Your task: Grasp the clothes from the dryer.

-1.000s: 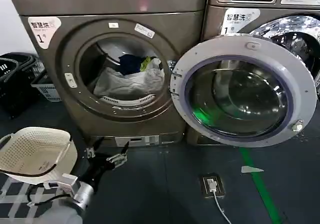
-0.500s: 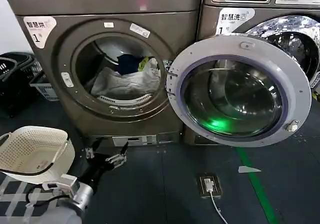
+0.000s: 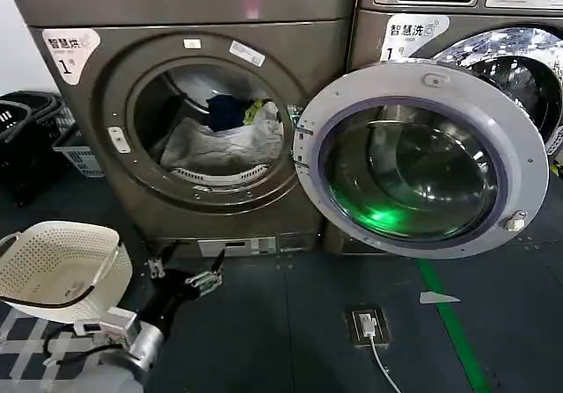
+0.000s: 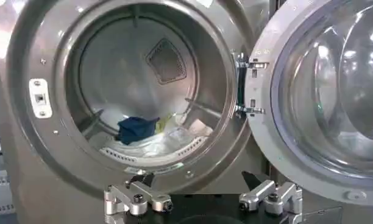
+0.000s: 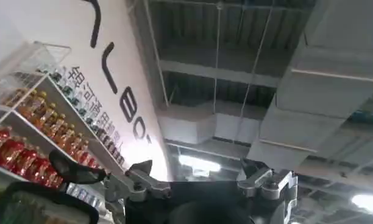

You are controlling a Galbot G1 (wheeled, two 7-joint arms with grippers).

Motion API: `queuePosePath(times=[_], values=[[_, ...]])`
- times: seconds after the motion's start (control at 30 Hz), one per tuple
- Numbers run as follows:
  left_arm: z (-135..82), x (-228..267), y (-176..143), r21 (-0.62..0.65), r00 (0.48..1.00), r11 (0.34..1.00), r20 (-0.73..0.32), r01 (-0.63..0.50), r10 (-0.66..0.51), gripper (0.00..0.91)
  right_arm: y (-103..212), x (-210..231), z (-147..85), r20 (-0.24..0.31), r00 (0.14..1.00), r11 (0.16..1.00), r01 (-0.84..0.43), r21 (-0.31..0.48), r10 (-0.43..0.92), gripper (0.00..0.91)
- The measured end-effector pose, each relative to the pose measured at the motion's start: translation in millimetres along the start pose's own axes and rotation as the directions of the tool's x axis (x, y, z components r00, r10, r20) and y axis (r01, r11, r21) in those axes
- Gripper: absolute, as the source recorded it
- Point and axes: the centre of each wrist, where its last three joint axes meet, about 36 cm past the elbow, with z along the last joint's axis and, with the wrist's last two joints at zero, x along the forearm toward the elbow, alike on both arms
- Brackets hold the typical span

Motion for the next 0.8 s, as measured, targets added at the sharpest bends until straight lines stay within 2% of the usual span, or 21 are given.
queuePosePath(times=[0.8], values=[[0.4,-0.2,-4.6,-0.020,0.999,0.999,0.010,0.040,-0.040,0.907,0.2,0.4,3.1,0.000,1.000,1.000,0.014,-0.007,-0.014,0.907]])
